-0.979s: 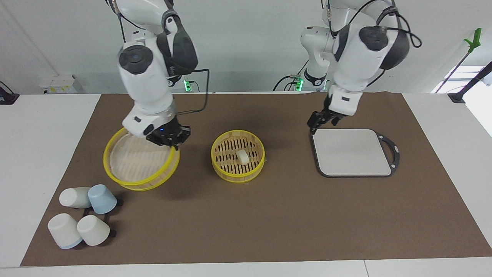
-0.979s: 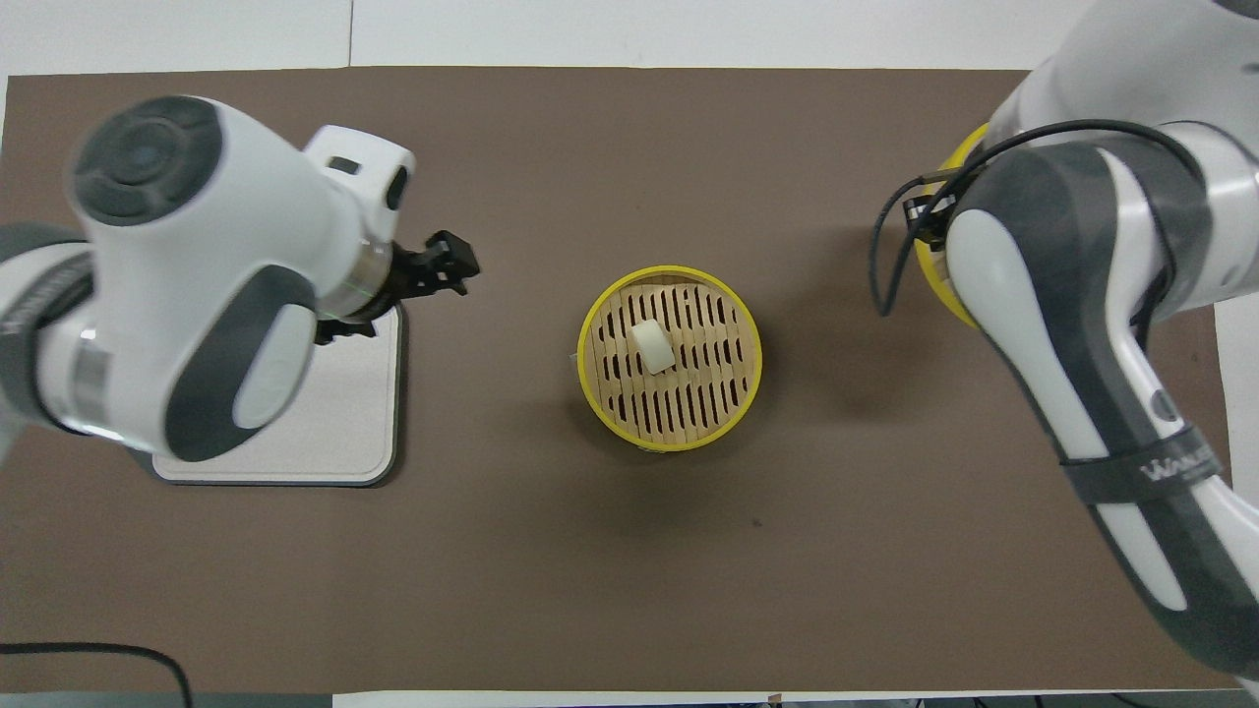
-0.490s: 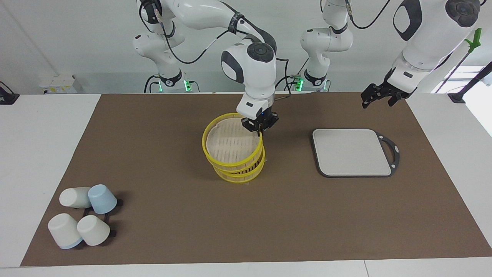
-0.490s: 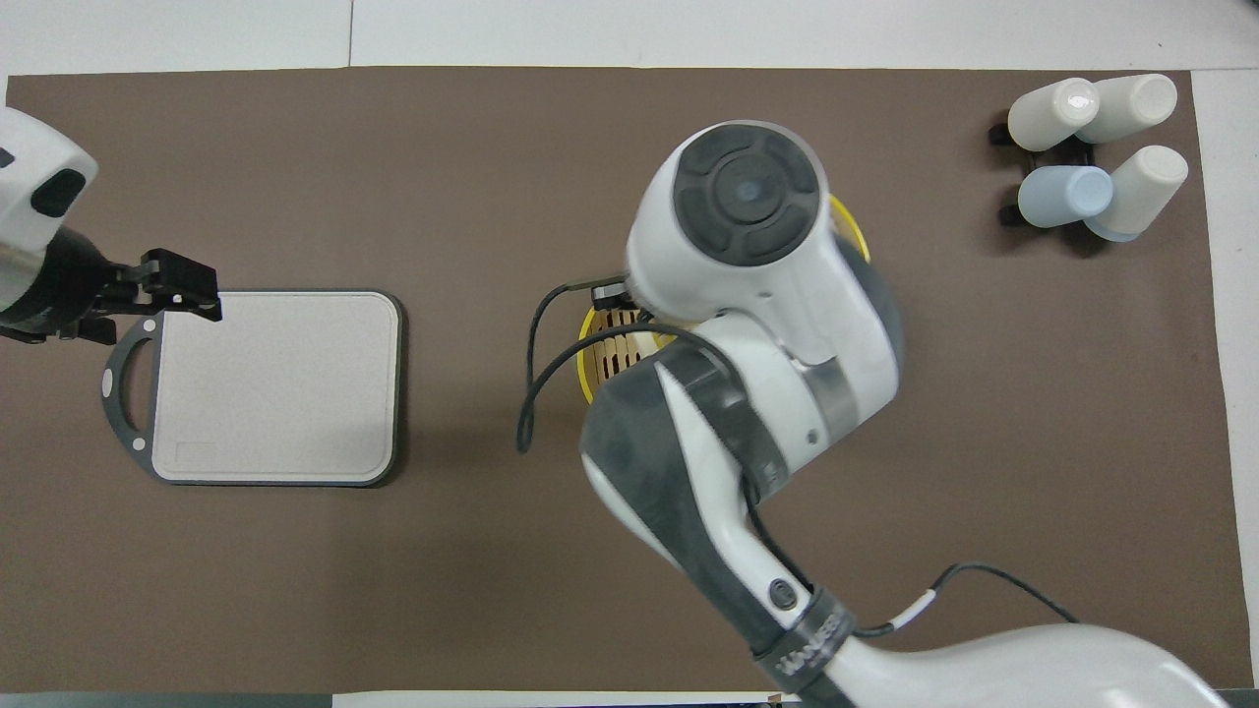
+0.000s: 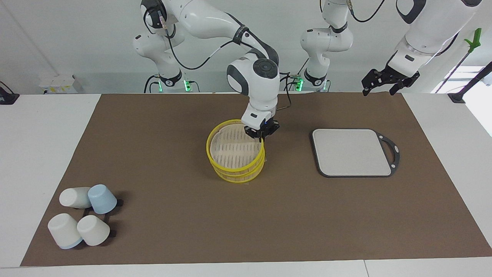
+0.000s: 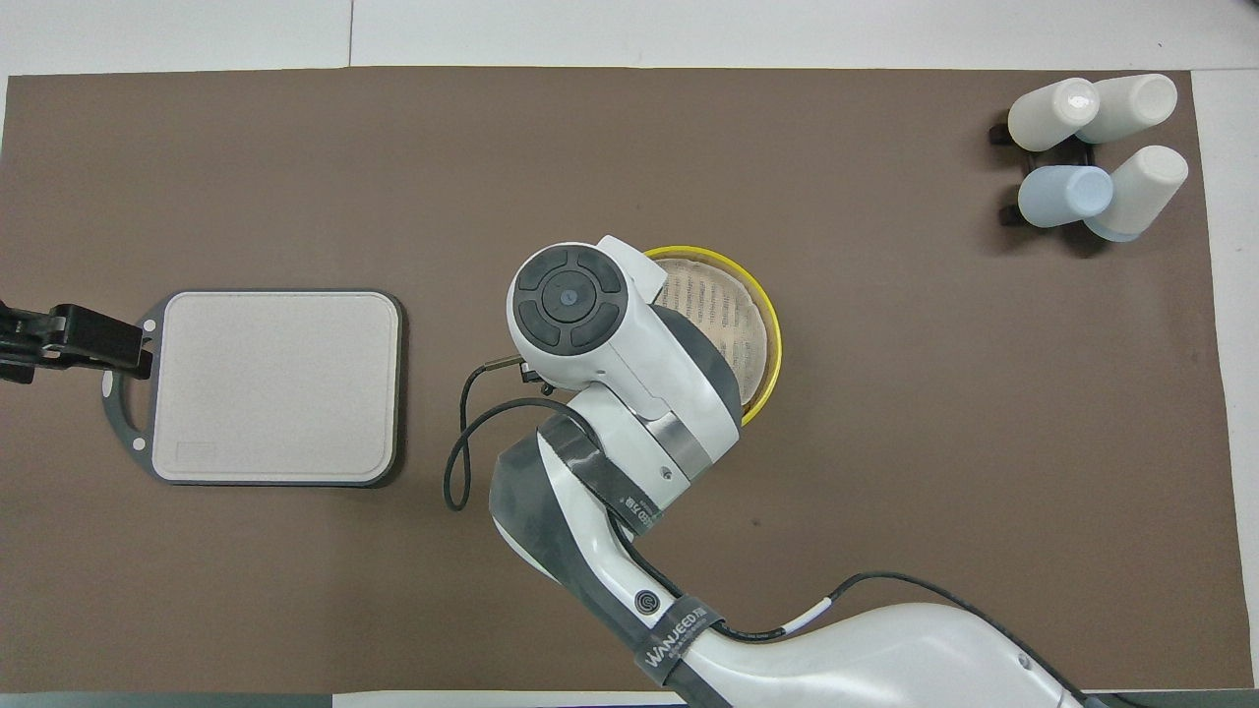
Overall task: Place bun in steamer
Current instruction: 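Lower the lid onto the steamer with the right gripper and release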
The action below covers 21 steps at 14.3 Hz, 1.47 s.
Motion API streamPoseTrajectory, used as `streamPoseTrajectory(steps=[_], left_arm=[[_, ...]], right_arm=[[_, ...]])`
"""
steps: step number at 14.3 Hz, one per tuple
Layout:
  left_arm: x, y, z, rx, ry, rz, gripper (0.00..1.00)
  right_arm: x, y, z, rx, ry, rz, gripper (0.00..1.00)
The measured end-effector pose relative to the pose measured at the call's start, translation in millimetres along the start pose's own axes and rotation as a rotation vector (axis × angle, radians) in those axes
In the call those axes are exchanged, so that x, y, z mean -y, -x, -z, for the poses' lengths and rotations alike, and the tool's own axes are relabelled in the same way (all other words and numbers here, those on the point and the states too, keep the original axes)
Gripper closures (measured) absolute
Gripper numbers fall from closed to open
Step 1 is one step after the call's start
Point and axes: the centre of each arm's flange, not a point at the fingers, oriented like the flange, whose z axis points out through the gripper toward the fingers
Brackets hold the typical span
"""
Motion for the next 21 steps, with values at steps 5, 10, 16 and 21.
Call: streamPoseTrajectory(steps=[5,10,16,21], left_arm=[[6,-4,-2,-0.024,0.013,0.011,0.00],[7,-5,-1,-0.031,0.017,0.012,0.00],[9,-5,0,-0.038,0.018,0.013,0.00],[9,-6,0,-0.045,0.018,0.012,0.00]], right_arm=[[8,9,-15,-0.023,-0.004,0.011,0.91],[6,13,-17,-0.041,-0.013,0.011,0.91],[5,15,-21,-0.034,-0.013,-0.038,0.42],[-81,-32,70,-0.073,0.008,-0.179,0.00]])
